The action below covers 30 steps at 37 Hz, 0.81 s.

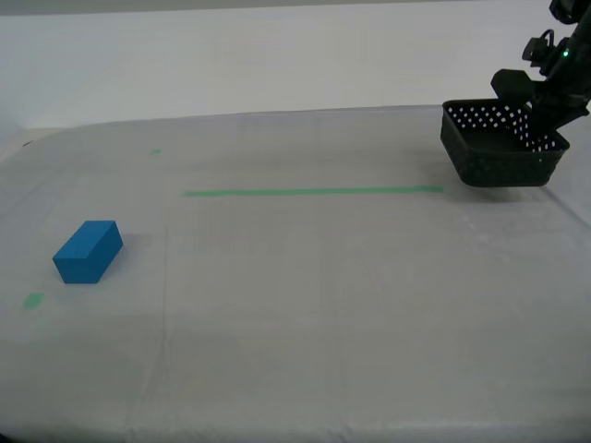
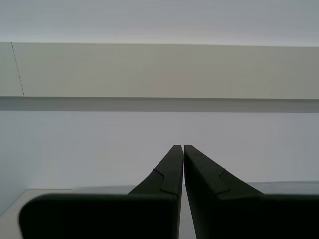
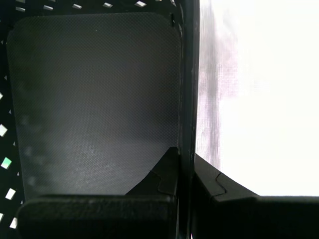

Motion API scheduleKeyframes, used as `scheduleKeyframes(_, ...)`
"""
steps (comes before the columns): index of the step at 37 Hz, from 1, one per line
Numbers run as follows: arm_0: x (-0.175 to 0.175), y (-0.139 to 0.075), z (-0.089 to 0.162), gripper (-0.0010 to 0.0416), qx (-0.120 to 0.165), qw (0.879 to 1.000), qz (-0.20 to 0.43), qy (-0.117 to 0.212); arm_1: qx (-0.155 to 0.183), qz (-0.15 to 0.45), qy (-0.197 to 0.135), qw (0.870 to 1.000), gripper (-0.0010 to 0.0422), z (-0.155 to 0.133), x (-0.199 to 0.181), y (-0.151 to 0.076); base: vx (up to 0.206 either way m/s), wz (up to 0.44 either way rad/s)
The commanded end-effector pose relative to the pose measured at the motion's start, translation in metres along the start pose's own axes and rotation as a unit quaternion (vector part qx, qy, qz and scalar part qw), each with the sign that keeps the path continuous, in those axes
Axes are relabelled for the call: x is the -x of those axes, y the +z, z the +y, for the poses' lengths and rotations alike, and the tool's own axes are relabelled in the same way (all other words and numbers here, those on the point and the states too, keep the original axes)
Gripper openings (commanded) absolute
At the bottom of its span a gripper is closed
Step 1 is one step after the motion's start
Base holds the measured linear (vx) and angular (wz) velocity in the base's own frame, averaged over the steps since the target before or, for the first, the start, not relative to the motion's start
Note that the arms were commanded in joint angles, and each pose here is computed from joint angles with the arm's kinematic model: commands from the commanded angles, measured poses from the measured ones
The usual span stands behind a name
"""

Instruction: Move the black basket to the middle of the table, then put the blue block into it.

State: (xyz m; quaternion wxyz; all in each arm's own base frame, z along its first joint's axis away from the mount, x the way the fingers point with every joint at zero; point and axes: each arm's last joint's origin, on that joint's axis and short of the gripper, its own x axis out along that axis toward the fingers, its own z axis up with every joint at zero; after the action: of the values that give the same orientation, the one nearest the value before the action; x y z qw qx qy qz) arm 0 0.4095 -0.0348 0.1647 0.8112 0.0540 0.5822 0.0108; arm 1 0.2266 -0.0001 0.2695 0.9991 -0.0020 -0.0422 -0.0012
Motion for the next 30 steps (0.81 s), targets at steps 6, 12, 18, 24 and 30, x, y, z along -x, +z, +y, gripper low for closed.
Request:
scheduleKeyframes(6,0.023,-0.001,0.009,-0.0001,-0.005,1.000,-0.006,0.005,-0.001,-0.003,-0.001,1.000,0.0000,0.000,0.000,0.001,0.000,0.000)
scheduleKeyframes(12,0.033,-0.003,0.015,-0.0001,-0.006,1.000,-0.007,0.007,-0.001,-0.003,-0.001,1.000,0.0000,0.000,0.000,0.001,0.000,0.000)
scheduleKeyframes(18,0.041,-0.005,0.024,-0.0001,-0.009,1.000,-0.005,0.010,-0.001,-0.003,-0.001,1.000,0.0000,0.000,0.000,0.001,0.000,0.000)
scheduleKeyframes(24,0.047,-0.006,0.037,-0.0001,-0.007,1.000,-0.008,0.016,-0.001,-0.003,-0.001,1.000,0.0000,0.000,0.000,0.001,0.000,0.000)
scheduleKeyframes(30,0.049,-0.008,0.054,-0.0001,0.001,1.000,-0.005,0.023,-0.001,-0.003,-0.001,1.000,0.0000,0.000,0.000,0.001,0.000,0.000)
